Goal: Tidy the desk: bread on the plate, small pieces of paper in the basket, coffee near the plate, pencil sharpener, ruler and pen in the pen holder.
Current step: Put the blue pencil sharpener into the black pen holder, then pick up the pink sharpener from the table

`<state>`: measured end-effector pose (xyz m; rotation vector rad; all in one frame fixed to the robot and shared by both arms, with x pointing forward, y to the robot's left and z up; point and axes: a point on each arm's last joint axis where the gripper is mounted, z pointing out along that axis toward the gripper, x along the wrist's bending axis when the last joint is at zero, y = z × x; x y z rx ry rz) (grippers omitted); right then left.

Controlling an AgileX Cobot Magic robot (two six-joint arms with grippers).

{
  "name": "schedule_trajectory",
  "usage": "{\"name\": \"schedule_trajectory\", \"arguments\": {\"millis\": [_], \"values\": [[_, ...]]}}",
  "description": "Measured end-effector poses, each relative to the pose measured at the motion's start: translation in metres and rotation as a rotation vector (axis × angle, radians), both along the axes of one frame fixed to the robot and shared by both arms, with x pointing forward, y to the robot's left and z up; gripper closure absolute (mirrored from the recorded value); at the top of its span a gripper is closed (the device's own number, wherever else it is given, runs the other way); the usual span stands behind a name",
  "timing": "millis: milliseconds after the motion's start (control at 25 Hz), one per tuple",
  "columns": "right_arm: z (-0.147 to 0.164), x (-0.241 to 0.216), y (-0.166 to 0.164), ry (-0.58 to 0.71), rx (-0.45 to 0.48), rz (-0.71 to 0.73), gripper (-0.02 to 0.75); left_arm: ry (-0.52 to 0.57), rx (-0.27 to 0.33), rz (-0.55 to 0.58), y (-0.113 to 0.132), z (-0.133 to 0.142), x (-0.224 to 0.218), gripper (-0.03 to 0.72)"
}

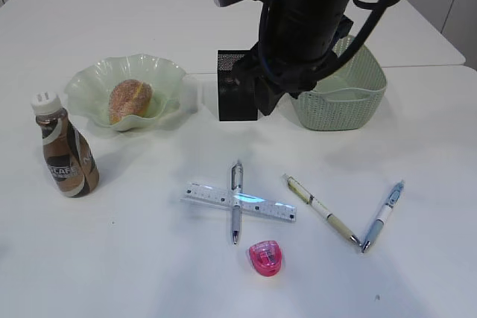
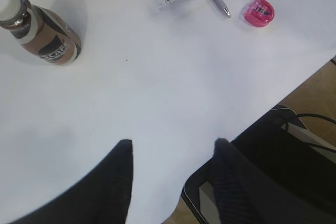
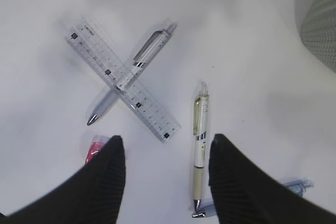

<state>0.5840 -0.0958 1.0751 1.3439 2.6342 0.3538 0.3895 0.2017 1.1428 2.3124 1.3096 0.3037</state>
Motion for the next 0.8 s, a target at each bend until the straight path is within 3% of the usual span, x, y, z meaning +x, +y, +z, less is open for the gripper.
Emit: {"name": "schedule_trajectory", "arguments": {"millis": [360,560,800], "values": [[0.042,-0.024,-0.011,-0.066,0.077,0.011,0.326,0.006,0.004,0.0,-0.001,-0.001,0.002,0.347],[0.037,-0.042,-0.016,-0.007,0.101,0.007,0.326,0.015,0.01,0.0,-0.002,-0.003,0.004,0.347],[0.014,-0.064,-0.026,0.116,0.102,-0.114,0.326,0.015,0.01,0.0,-0.002,-0.003,0.004,0.347]]}}
